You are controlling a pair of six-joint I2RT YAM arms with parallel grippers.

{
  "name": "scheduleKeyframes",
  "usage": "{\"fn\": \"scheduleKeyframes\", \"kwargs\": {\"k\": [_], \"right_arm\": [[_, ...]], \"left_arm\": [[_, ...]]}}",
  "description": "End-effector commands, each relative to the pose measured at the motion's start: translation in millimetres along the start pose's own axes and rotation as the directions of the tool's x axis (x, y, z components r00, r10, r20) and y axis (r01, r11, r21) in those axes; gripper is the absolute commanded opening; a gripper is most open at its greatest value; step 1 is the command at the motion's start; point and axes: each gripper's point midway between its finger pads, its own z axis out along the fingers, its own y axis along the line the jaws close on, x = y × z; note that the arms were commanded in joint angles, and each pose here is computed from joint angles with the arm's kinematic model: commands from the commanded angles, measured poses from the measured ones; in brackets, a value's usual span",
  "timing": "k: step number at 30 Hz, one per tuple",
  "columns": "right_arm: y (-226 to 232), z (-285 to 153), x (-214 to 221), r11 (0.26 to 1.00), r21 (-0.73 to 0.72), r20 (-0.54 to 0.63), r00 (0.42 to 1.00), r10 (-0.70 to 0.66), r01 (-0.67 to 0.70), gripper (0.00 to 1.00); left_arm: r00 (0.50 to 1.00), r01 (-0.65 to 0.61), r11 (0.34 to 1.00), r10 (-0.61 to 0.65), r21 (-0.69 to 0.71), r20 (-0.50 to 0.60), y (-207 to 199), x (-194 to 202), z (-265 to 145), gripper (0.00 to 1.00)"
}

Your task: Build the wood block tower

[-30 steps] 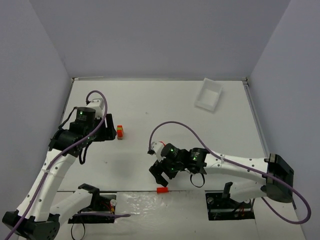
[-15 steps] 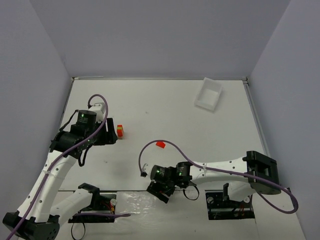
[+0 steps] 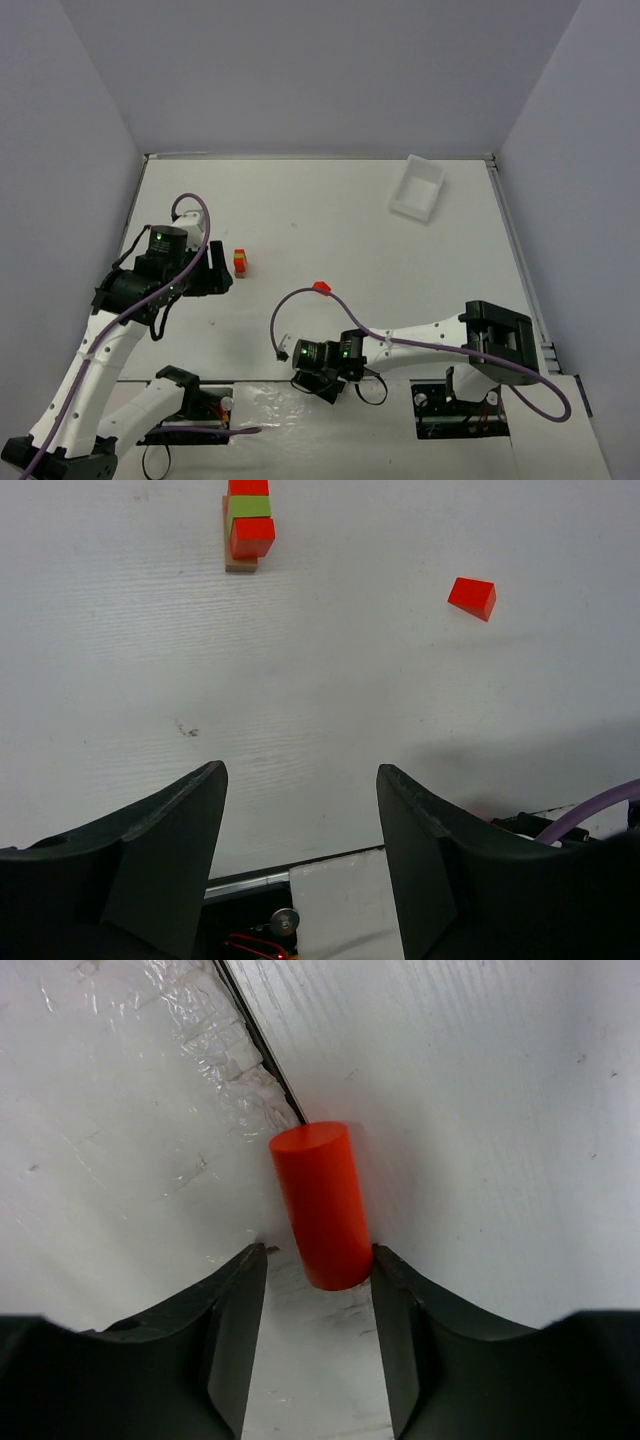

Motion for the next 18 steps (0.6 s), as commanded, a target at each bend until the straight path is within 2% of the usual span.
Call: {"fn": "scheduleKeyframes", "kwargs": {"k": [1,8,13,18], "right_arm": [[1,-6,-7,1.000,0.021,0.030,0.999,0.013,-0.014,0.38],[2,-4,-16,1.000,0.025,0.040,0.999,-0.002,0.001,0.20],[0,-5,-35,0.998,0.055,0.079,0.997,-0.025,0.021,0.01],[-7,-18,-58,0.995,0.101,0.166,0.985,-0.038,0.021,0.00]], "left_arm": [[1.000,-0.011,1.000,0.011,0.011,0.010,-1,-2,-5,0.58],[1.000,-0.029,0.999,0.029,0.036,-0.001,-5,0,-9,0.58],[1.000,-0.012,0.998,0.013,0.067,-0.014,-11,4,-9,0.58],[1.000,-0.012,0.992,0.015,0.125,-0.028,-19,11,-13,0.58]]}}
